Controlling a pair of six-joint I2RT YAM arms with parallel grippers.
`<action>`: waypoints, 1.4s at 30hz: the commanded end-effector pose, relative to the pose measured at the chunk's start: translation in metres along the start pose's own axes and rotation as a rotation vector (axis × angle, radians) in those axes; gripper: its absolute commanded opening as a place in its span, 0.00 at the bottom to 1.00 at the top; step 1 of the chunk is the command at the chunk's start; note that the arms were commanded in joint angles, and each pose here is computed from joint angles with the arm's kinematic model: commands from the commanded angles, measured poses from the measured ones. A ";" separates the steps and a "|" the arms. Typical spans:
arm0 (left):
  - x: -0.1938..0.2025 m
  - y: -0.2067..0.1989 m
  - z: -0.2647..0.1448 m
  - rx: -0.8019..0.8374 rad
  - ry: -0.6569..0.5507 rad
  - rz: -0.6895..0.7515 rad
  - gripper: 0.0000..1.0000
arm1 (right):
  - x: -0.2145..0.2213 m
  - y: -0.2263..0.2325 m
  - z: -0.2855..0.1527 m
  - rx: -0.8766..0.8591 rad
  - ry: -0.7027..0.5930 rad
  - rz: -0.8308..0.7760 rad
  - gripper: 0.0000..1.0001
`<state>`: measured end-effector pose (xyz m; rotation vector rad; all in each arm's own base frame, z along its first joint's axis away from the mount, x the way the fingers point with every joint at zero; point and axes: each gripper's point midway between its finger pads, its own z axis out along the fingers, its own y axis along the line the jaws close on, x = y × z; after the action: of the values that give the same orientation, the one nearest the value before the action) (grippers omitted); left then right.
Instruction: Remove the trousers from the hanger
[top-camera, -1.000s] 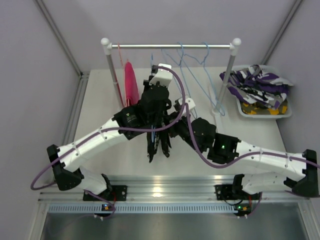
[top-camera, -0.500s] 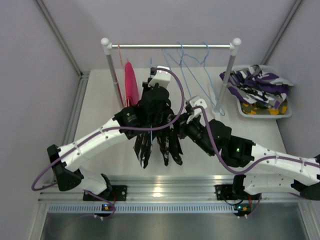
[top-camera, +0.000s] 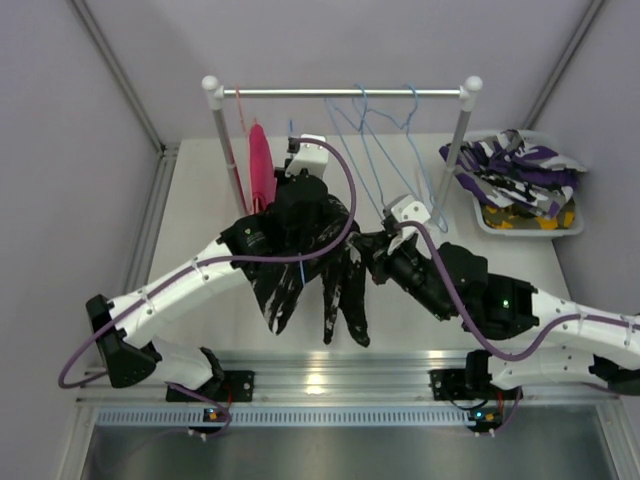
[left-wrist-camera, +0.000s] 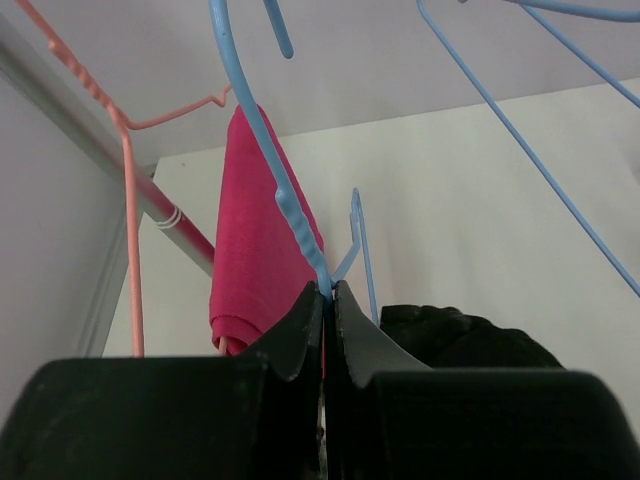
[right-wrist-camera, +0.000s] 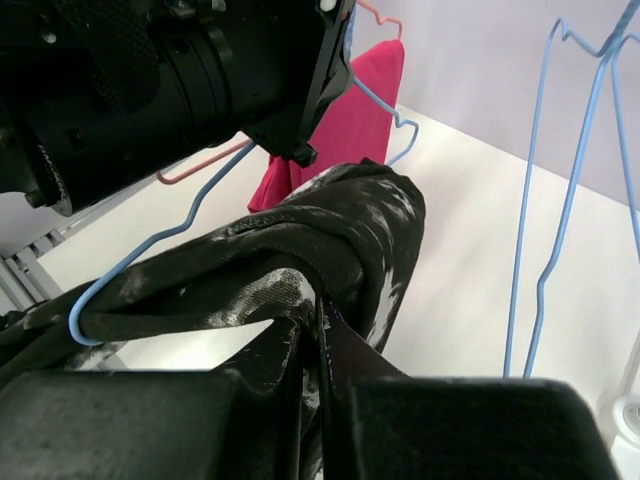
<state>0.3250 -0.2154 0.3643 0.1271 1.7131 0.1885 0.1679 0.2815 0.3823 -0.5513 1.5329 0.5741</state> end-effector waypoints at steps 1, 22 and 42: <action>-0.007 0.020 -0.003 -0.036 -0.015 -0.024 0.00 | -0.090 -0.033 -0.037 0.056 -0.222 0.155 0.00; 0.007 0.029 -0.005 -0.049 -0.004 -0.006 0.00 | -0.047 -0.037 -0.062 -0.013 -0.167 0.228 0.00; 0.014 0.032 -0.005 -0.064 -0.003 -0.003 0.00 | -0.081 -0.111 -0.151 0.011 -0.241 0.210 0.00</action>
<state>0.3205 -0.1928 0.3463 0.1101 1.7256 0.2362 0.1364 0.1343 0.4176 -0.4067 1.4817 0.6783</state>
